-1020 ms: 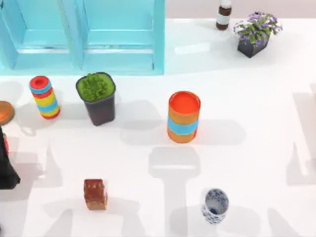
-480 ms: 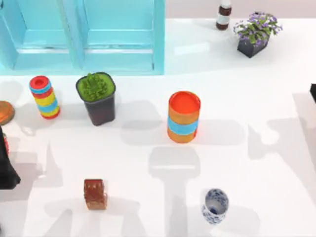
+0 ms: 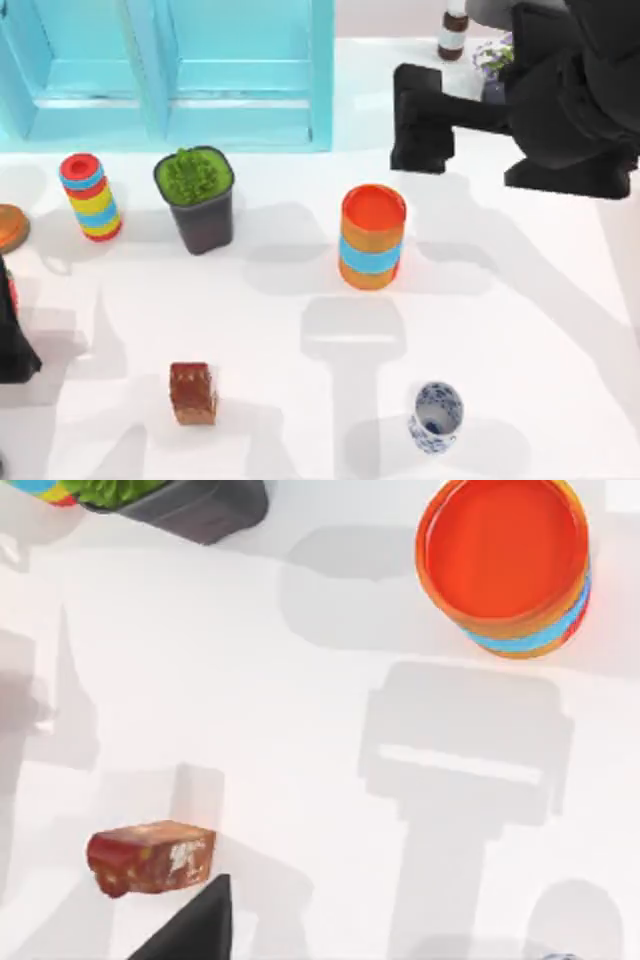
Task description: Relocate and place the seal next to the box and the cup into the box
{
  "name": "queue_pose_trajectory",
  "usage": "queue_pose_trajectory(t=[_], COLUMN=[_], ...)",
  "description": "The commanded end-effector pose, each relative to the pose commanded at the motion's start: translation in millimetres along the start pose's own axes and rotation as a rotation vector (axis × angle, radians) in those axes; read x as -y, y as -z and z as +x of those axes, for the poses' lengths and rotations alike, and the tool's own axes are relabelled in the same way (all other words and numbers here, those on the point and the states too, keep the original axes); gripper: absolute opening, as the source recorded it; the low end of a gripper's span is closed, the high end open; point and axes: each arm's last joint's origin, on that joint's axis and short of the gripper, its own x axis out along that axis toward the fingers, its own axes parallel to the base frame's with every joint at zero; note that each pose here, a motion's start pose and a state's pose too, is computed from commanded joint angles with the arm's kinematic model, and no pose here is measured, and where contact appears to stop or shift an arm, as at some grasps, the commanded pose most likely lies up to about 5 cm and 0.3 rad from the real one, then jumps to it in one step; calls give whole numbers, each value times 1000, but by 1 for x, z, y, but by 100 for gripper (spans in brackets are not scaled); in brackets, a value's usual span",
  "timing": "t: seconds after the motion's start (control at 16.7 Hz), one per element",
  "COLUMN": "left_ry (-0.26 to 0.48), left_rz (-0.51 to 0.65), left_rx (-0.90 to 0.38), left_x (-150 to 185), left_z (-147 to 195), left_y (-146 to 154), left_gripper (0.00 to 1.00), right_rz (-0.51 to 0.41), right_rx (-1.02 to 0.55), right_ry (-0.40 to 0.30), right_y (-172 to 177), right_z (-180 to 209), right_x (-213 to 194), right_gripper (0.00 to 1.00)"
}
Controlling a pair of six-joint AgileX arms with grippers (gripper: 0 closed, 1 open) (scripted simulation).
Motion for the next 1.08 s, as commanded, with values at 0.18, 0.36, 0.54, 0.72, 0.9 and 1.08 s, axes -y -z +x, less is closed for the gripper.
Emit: queue_pose_trajectory(t=[0.18, 0.36, 0.54, 0.72, 0.9, 1.08], left_ry=[0, 0, 0, 0, 0, 0], left_rz=[0, 0, 0, 0, 0, 0], left_rx=[0, 0, 0, 0, 0, 0], left_x=[0, 0, 0, 0, 0, 0], left_z=[0, 0, 0, 0, 0, 0], left_y=[0, 0, 0, 0, 0, 0], left_gripper=[100, 100, 100, 100, 100, 100], right_rz=[34, 56, 68, 76, 82, 84], right_rx=[-188, -318, -389, -414, -414, -407], right_ry=[86, 187, 278, 342, 378, 391], right_y=[-14, -9, 9, 32, 51, 62], right_z=[49, 102, 148, 181, 200, 209], right_x=[-56, -107, -145, -170, -183, -189], right_gripper=[100, 100, 100, 100, 100, 100])
